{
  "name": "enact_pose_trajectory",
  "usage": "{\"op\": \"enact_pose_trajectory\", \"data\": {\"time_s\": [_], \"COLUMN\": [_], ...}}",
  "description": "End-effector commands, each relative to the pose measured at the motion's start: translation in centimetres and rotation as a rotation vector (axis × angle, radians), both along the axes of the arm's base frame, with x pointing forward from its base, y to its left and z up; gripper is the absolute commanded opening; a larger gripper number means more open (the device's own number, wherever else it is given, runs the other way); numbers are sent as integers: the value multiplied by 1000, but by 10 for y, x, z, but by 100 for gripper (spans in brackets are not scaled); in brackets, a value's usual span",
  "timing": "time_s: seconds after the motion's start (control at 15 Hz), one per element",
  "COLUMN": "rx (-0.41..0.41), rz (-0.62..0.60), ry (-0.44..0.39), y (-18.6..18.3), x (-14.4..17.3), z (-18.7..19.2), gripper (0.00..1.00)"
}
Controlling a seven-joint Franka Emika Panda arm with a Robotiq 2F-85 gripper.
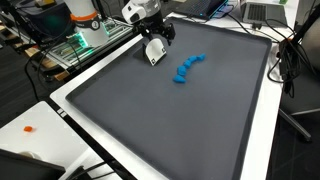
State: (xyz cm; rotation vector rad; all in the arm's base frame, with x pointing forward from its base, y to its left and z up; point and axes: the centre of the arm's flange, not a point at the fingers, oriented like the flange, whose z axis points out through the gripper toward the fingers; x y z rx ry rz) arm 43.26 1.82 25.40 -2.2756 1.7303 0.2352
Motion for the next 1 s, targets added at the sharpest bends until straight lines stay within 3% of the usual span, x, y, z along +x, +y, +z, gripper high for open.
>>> {"op": "enact_pose_trajectory", "data": {"time_s": [0.0,0.33,0.53,0.93], "rx": [-1,-107,-195,-293], "rz": [56,214,400,706], "ry": [4,-16,-36,-108], "y": [-5,2,11,37], "x": [-7,6,17,37], "z": [37,87,119,163], "gripper": [100,100,100,100]}}
